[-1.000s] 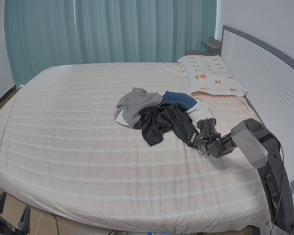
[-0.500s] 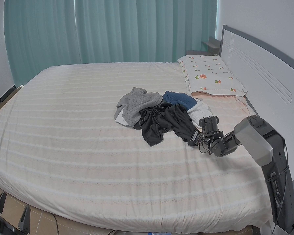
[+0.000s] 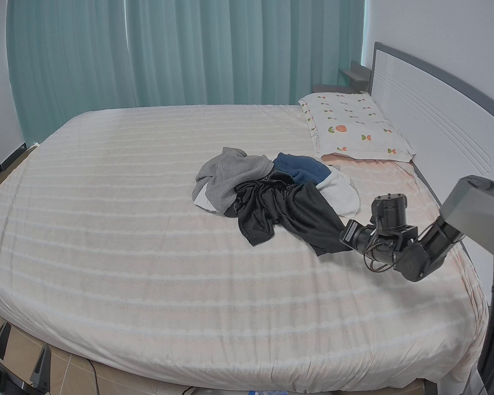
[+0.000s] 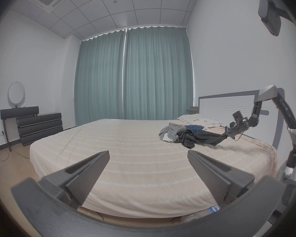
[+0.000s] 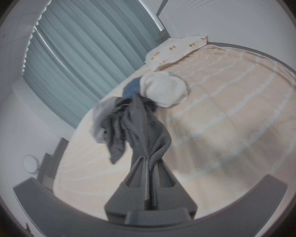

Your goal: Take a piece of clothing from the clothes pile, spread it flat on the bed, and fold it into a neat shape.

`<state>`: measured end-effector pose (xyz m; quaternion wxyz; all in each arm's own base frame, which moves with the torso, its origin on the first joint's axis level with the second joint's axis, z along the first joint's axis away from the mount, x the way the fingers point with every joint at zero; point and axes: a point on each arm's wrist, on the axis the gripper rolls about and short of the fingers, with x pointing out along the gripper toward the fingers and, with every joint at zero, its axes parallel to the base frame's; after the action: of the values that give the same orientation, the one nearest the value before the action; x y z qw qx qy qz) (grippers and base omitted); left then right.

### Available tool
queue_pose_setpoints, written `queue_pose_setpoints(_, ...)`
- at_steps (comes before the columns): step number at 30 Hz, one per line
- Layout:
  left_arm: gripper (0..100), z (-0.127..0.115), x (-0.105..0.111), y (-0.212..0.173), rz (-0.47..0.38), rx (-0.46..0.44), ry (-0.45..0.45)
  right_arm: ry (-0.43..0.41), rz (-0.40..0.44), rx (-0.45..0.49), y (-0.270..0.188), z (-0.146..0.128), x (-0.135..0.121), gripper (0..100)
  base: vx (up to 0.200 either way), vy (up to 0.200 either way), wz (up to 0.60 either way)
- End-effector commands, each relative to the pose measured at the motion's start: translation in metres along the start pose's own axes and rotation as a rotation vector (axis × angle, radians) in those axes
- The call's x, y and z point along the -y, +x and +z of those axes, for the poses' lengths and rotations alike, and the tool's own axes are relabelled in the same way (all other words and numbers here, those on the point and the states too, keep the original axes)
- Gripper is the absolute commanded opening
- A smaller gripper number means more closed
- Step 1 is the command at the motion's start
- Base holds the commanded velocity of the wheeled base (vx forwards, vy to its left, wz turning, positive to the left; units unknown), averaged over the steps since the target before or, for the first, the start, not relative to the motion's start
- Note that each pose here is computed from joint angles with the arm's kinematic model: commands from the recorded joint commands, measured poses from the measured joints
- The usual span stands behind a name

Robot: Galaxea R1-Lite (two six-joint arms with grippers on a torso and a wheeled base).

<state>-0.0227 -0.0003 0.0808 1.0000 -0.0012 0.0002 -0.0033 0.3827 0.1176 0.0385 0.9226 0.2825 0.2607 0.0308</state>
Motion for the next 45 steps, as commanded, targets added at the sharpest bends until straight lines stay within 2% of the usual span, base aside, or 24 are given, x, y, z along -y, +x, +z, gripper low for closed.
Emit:
queue_pose_setpoints(1,100,-0.005,0.000,0.000,0.000,-0.001,0.010,0.081,0.336,0.098,-0.127,0.028,-0.036,0,0.000,0.000,0.00)
queue_pose_setpoints(7,100,-0.005,0.000,0.000,-0.003,-0.003,0.005,0.062,0.542,0.141,-0.197,0.041,-0.053,0,0.000,0.000,0.00)
queue_pose_setpoints(9,100,-0.005,0.000,0.000,-0.003,-0.001,0.007,0.054,0.584,0.147,-0.212,0.044,-0.054,0,0.000,0.000,0.00)
queue_pose_setpoints(17,100,-0.002,0.001,-0.001,-0.029,0.014,0.006,0.035,0.624,0.125,-0.229,0.033,-0.053,0,0.000,0.000,0.00)
queue_pose_setpoints(18,100,0.042,0.001,-0.007,-0.045,0.122,-0.053,0.032,0.659,0.150,-0.238,0.038,-0.058,0,0.000,0.000,0.00)
queue_pose_setpoints(19,100,0.077,0.001,-0.005,-0.060,0.146,-0.125,0.030,0.684,0.172,-0.244,0.043,-0.061,0,0.000,0.000,0.00)
queue_pose_setpoints(21,100,0.093,0.001,0.006,-0.078,0.100,-0.172,0.026,0.710,0.178,-0.249,0.047,-0.065,0,0.000,0.000,0.00)
queue_pose_setpoints(23,100,0.107,0.003,0.030,-0.155,-0.002,-0.147,0.011,0.755,0.133,-0.253,0.038,-0.072,0,0.000,0.000,0.00)
queue_pose_setpoints(27,100,0.102,0.006,0.072,-0.253,-0.213,-0.075,-0.001,0.773,0.092,-0.255,0.028,-0.074,0,0.000,0.000,0.00)
queue_pose_setpoints(31,100,0.098,0.014,0.106,-0.371,-0.320,-0.043,-0.005,0.733,0.048,-0.245,0.020,-0.071,0,0.000,0.000,0.00)
queue_pose_setpoints(33,100,0.091,0.023,0.127,-0.436,-0.387,-0.033,-0.007,0.722,0.037,-0.242,0.019,-0.071,0,0.000,0.000,0.00)
queue_pose_setpoints(34,100,0.091,0.023,0.127,-0.436,-0.387,-0.033,-0.007,0.722,0.037,-0.242,0.019,-0.071,0,0.000,0.000,0.00)
queue_pose_setpoints(39,100,0.069,0.048,0.177,-0.503,-0.510,0.000,-0.021,0.681,0.020,-0.239,0.017,-0.065,0,0.000,0.000,0.00)
queue_pose_setpoints(42,100,0.056,0.061,0.197,-0.505,-0.539,0.018,-0.020,0.667,0.014,-0.236,0.017,-0.064,0,0.000,0.000,0.00)
queue_pose_setpoints(45,100,0.033,0.082,0.211,-0.521,-0.631,0.048,-0.018,0.664,0.022,-0.232,0.019,-0.065,0,0.000,0.000,0.00)
